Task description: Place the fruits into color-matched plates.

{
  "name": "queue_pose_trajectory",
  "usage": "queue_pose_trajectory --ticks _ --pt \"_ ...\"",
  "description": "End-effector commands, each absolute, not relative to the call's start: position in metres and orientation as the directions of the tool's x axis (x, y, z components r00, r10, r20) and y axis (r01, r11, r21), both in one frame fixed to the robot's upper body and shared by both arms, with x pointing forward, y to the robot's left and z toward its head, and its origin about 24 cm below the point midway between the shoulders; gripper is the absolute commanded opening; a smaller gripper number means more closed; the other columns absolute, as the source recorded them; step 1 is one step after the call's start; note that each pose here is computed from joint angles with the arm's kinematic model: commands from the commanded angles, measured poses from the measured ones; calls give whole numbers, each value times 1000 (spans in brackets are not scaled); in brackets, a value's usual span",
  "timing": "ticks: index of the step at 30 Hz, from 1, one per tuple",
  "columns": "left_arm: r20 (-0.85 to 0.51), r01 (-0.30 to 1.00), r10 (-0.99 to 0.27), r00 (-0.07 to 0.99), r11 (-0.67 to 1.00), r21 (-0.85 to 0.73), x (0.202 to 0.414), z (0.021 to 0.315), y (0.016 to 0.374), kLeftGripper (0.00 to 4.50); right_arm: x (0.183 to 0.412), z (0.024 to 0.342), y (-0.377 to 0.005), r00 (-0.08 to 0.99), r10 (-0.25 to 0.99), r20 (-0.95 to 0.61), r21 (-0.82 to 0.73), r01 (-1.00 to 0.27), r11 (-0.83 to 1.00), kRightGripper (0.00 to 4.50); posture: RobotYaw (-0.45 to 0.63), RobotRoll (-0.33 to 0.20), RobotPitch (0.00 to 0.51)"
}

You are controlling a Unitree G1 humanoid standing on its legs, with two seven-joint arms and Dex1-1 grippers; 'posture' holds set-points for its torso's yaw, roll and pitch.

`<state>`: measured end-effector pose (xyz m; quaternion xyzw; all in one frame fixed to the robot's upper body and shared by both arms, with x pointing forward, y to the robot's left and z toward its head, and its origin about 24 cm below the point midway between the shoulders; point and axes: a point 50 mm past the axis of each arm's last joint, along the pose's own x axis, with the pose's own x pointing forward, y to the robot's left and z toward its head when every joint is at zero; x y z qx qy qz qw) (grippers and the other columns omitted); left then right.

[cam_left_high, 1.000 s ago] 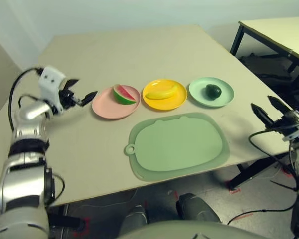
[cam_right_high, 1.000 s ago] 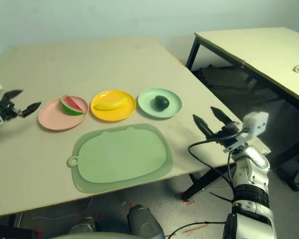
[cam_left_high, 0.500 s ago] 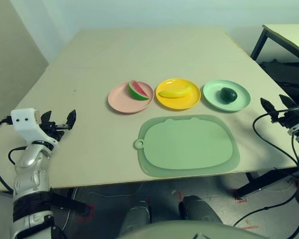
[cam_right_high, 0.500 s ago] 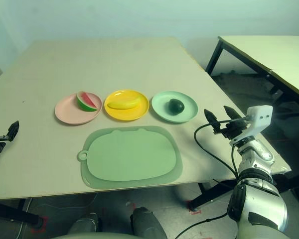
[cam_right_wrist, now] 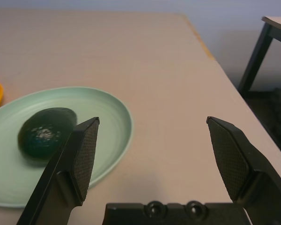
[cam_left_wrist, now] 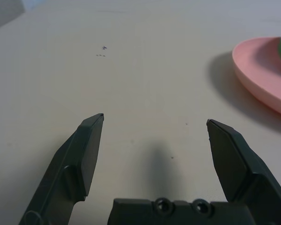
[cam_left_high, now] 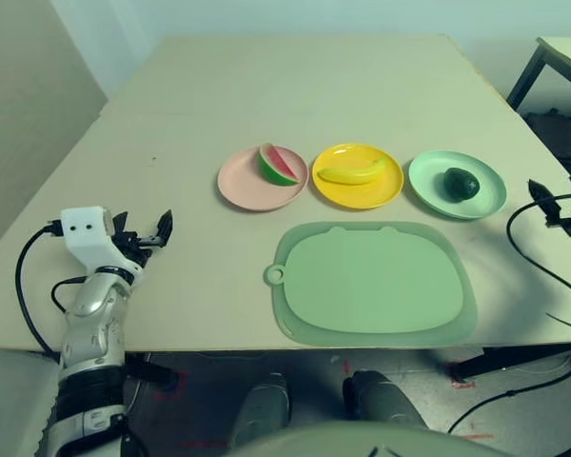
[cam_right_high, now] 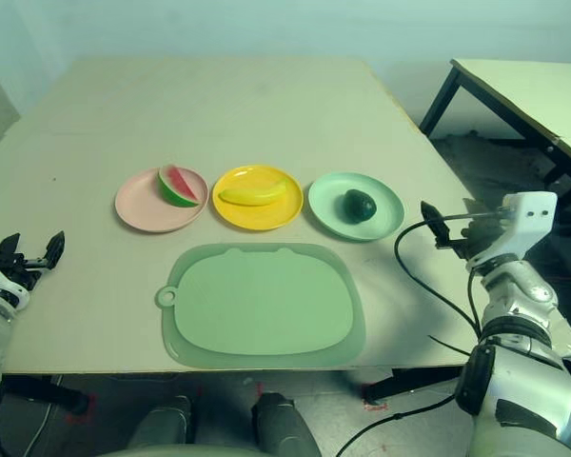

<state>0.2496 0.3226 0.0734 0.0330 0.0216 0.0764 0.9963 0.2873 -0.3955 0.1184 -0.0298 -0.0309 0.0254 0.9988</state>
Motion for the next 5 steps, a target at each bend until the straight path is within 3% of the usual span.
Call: queue_pose_trajectory --ticks 1,5 --pt "-54 -193 196 979 979 68 237 66 324 4459 285 119 -400 999 32 32 -47 -30 998 4500 -38 0 117" --pt "-51 -216 220 974 974 72 227 66 326 4459 287 120 -400 999 25 29 -39 -24 999 4500 -16 0 117"
